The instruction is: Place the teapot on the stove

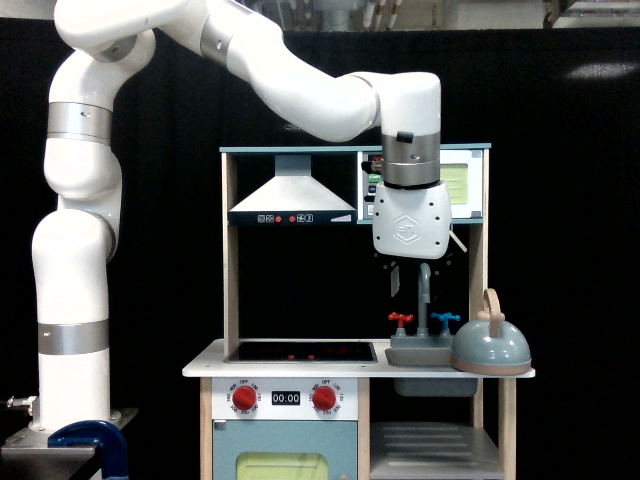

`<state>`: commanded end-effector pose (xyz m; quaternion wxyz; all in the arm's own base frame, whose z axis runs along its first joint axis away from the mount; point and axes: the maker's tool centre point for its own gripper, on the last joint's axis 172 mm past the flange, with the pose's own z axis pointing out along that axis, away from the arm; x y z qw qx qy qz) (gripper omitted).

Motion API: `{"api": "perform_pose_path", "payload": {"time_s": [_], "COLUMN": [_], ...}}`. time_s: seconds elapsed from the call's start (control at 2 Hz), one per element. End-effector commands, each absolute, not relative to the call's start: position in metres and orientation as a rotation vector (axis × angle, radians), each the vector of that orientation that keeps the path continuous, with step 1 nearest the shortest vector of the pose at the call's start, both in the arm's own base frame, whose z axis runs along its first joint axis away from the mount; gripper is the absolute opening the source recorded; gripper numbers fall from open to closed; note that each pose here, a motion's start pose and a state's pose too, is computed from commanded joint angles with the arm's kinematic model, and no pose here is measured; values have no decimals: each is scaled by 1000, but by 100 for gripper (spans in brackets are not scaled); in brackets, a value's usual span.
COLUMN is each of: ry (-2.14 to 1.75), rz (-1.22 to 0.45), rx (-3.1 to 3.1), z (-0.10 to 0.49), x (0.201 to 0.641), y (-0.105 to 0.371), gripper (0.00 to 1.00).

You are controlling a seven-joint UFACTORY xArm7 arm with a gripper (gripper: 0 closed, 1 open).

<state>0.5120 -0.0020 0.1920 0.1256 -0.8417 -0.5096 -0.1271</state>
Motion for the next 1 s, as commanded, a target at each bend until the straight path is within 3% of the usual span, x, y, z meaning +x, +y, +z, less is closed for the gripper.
{"api": "perform_pose_path", "payload": {"time_s": [0.5, 1.0], "ry": [-1365, -1562], "rz": [-376, -387], "rx": [-2553, -2357], "z": [187, 181], "x": [561, 587], "y": [-13, 10], "gripper": [100, 100]}}
